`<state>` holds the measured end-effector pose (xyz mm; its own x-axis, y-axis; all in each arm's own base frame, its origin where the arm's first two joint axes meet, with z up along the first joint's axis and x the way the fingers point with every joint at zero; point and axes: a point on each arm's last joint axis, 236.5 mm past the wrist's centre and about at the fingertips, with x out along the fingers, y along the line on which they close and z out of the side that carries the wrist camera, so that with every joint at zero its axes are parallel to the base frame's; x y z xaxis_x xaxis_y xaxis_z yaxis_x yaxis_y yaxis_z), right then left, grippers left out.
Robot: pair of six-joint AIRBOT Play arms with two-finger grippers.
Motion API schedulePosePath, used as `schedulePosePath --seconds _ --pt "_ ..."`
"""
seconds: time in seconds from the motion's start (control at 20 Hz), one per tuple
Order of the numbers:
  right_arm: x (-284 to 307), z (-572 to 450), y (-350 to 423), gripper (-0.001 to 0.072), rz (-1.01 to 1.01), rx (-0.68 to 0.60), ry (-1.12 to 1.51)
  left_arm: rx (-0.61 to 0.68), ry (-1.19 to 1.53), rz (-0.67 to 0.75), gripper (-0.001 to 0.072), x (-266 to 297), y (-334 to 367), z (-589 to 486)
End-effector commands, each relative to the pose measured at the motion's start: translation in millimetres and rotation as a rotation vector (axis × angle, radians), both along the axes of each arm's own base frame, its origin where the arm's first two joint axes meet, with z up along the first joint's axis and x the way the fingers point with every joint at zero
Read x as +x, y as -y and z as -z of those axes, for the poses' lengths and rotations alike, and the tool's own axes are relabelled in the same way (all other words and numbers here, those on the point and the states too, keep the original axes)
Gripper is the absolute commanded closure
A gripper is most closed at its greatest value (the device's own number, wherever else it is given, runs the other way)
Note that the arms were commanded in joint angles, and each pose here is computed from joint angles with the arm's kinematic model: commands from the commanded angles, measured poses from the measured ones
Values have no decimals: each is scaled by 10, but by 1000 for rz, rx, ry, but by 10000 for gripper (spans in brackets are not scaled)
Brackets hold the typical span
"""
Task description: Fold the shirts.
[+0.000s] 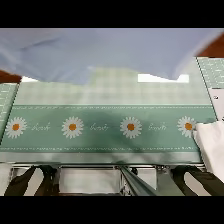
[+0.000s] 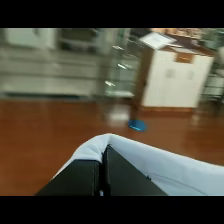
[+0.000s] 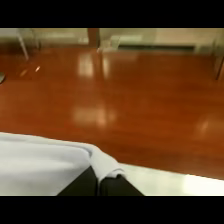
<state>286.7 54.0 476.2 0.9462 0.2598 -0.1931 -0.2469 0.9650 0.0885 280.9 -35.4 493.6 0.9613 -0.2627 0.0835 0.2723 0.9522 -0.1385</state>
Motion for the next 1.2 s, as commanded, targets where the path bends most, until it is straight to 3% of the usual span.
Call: schedulePosePath --seconds 0.0,0.1,0.25,0.45,0.65,1.0,1.15 --pt "-910 -178 121 689 94 -61 73 175 128 -232 688 -772 -63 -338" --pt "-1227 -139 117 689 107 -69 71 219 148 -301 687 -1085 -64 -347" --pt "-1516 108 103 689 109 -85 -17 260 92 -247 688 -1343 38 -146" --pt "-1437 579 92 689 87 -83 -207 237 -138 -180 687 -1088 -45 502" --pt "-874 1282 115 689 67 -41 -407 186 -391 -131 688 -384 -123 1353" --pt "723 2869 159 689 46 86 -645 63 -707 -88 688 1041 -291 2697" --pt "1406 3509 236 689 82 156 -719 -48 -843 -30 688 1537 -196 3350"
